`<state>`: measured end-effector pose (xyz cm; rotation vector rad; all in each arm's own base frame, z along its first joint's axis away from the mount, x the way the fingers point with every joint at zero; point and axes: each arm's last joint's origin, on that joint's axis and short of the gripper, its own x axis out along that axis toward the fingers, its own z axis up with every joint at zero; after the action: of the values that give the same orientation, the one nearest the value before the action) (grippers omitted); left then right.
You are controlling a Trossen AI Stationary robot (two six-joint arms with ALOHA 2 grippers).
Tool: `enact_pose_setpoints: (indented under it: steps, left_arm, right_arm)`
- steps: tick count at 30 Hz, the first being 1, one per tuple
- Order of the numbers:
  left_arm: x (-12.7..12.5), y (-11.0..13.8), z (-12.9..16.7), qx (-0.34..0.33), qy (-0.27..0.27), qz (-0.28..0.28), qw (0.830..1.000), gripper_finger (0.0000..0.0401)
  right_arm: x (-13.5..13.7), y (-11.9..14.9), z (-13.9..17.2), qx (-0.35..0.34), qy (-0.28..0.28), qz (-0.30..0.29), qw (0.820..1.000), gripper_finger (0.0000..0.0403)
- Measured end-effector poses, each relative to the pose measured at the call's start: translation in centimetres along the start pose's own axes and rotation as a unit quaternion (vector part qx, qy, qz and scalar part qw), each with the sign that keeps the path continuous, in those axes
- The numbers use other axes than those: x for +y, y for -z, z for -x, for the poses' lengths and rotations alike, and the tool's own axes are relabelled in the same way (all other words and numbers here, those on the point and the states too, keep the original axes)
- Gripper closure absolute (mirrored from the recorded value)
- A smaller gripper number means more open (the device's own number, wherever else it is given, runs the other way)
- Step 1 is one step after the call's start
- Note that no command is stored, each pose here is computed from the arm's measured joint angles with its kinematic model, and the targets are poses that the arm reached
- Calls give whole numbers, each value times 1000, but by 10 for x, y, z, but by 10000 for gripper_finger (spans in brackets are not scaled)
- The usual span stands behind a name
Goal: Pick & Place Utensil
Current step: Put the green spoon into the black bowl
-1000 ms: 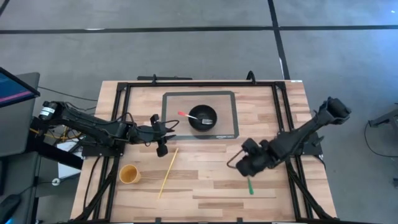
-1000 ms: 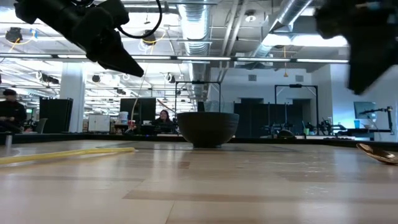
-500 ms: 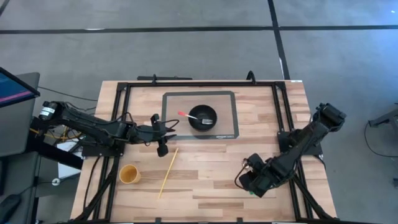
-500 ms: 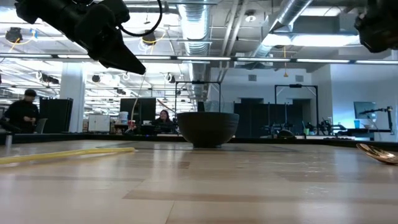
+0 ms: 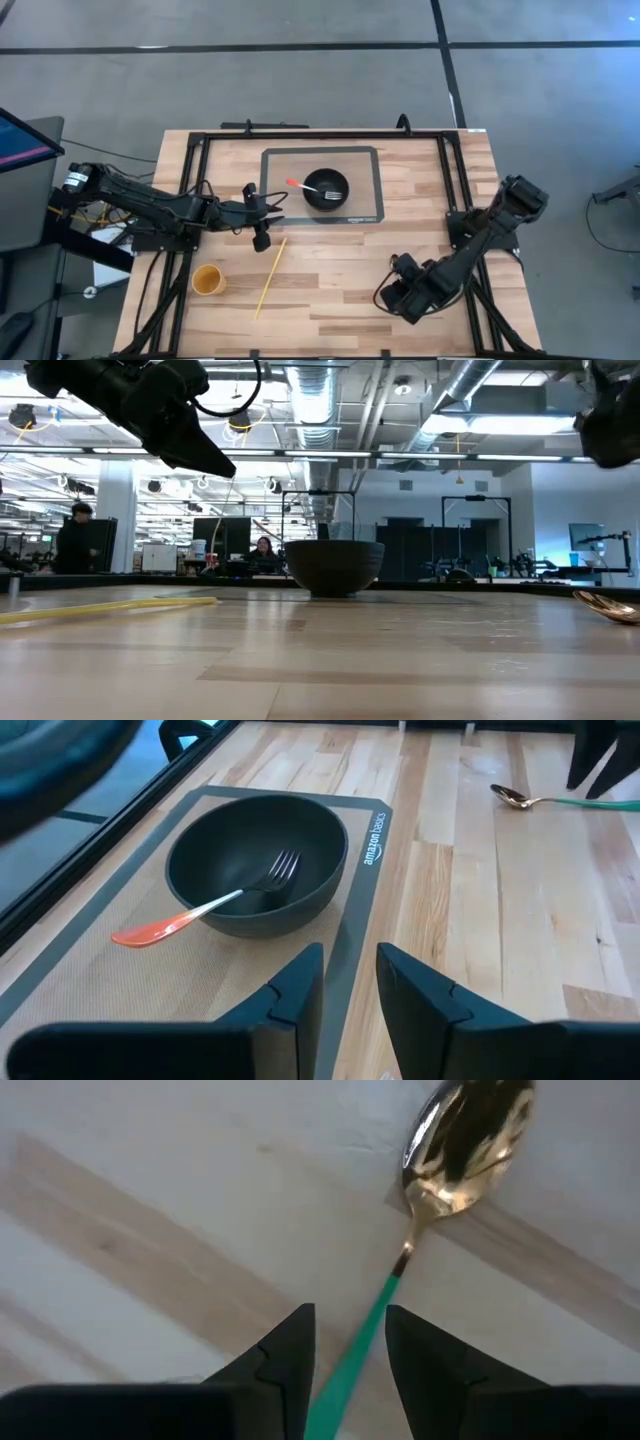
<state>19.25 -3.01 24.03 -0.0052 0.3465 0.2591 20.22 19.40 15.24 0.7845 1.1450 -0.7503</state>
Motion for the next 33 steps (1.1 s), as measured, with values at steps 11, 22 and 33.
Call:
enact_pose_setpoints:
  steps: [11, 22, 33]
  left_arm:
    - [0, 0, 0, -1, 0, 0, 1000, 304]
    - [0, -1, 0, -3, 1, 1, 1000, 304]
    - [0, -1, 0, -4, 1, 2, 1000, 304]
  right_arm:
    - [2, 7, -26, -25, 39, -4, 999, 285]
    - [-1, 6, -26, -21, 45, -1, 999, 379]
    - [5, 6, -20, -14, 53, 31, 998, 396]
